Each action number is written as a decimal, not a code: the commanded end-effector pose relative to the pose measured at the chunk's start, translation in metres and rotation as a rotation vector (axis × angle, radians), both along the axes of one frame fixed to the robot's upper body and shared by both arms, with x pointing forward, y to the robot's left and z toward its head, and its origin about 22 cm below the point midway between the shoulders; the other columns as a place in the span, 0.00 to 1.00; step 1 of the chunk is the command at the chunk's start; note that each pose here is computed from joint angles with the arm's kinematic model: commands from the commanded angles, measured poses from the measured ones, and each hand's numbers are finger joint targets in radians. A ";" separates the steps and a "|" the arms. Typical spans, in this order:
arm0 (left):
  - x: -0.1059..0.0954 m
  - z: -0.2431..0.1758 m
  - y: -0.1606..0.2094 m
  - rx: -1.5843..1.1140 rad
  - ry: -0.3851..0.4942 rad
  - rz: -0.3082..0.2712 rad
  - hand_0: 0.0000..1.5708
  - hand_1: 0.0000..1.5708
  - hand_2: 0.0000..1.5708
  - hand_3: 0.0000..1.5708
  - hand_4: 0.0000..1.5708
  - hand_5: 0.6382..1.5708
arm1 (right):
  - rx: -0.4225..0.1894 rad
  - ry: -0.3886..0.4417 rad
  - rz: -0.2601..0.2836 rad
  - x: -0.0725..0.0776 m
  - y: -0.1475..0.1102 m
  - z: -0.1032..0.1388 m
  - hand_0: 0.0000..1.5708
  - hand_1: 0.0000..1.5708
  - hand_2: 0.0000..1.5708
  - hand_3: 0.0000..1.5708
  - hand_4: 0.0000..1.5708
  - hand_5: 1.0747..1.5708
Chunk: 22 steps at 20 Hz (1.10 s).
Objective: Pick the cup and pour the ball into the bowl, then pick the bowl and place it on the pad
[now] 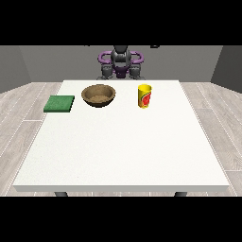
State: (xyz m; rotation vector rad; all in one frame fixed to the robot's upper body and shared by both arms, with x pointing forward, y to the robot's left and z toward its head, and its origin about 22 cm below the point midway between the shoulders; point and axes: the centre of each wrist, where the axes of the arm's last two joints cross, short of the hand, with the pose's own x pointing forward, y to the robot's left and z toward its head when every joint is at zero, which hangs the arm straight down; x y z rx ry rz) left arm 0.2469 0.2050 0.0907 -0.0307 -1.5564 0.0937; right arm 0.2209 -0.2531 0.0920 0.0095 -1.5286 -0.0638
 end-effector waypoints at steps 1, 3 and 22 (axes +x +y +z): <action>0.015 -0.002 0.006 0.034 -0.128 0.021 0.00 0.00 0.00 0.00 0.39 0.98 | 0.002 -0.130 0.020 0.004 0.012 0.007 0.00 0.00 0.00 0.00 0.47 0.95; 0.030 0.010 0.002 0.031 -0.199 0.011 0.00 0.00 0.00 0.00 0.38 0.98 | 0.026 -0.217 0.027 0.017 0.022 0.007 0.00 0.00 0.00 0.00 0.46 0.95; 0.071 -0.105 0.030 0.144 -0.287 0.008 0.00 0.00 0.00 0.00 0.00 0.86 | 0.014 -0.337 0.028 0.049 -0.058 -0.014 0.00 0.00 0.00 0.00 0.42 0.98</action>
